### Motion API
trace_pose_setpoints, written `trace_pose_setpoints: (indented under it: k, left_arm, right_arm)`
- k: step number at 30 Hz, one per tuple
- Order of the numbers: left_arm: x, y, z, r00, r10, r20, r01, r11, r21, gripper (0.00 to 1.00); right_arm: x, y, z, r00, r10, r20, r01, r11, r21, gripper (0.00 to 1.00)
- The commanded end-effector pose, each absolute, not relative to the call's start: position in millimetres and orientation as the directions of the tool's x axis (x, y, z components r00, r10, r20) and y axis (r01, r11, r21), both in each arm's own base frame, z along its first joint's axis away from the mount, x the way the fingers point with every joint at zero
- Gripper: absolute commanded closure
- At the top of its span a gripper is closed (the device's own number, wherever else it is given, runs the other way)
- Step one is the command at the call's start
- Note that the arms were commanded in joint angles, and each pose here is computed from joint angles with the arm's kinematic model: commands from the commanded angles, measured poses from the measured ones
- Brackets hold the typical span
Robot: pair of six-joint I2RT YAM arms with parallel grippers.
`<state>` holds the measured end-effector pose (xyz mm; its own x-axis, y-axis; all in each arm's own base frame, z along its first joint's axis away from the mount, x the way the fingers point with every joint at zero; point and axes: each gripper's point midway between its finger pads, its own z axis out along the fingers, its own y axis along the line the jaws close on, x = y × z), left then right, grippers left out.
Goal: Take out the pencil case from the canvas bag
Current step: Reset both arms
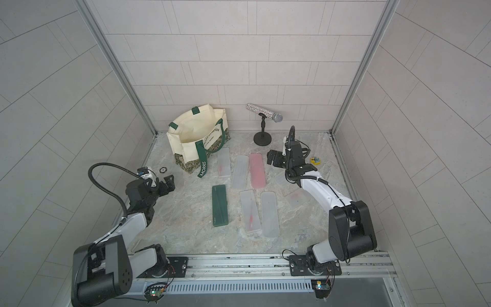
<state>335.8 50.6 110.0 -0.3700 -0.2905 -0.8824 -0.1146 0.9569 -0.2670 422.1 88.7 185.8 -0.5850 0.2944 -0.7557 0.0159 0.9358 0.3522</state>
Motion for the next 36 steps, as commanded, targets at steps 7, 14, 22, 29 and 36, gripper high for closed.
trace_pose_setpoints:
  k: [7, 14, 22, 29, 36]
  left_arm:
    - [350, 35, 127, -0.204, -0.140, -0.969, -0.037, 0.990, -0.135, 0.00]
    - [359, 32, 122, -0.186, -0.128, -0.974, -0.053, 0.991, -0.120, 0.00]
    - [365, 29, 107, -0.182, -0.088, -0.979, -0.084, 0.994, -0.074, 0.00]
    - [371, 26, 97, -0.197, -0.046, -0.979, -0.111, 0.994, -0.025, 0.00]
    - [368, 29, 97, -0.187, -0.050, -0.981, -0.136, 0.990, -0.025, 0.00]
  right_arm:
    - [380, -4, 197, -0.410, 0.111, -0.905, 0.205, 0.978, 0.028, 0.01]
    - [341, -55, 194, -0.224, 0.086, -0.971, 0.441, 0.897, -0.022, 0.00]
    - [326, -78, 170, -0.208, 0.077, -0.975, 0.537, 0.842, -0.048, 0.00]
    - [331, -83, 149, -0.157, 0.041, -0.987, 0.564, 0.824, -0.056, 0.00]
    - [339, -83, 123, -0.169, 0.050, -0.984, 0.568, 0.821, -0.056, 0.00]
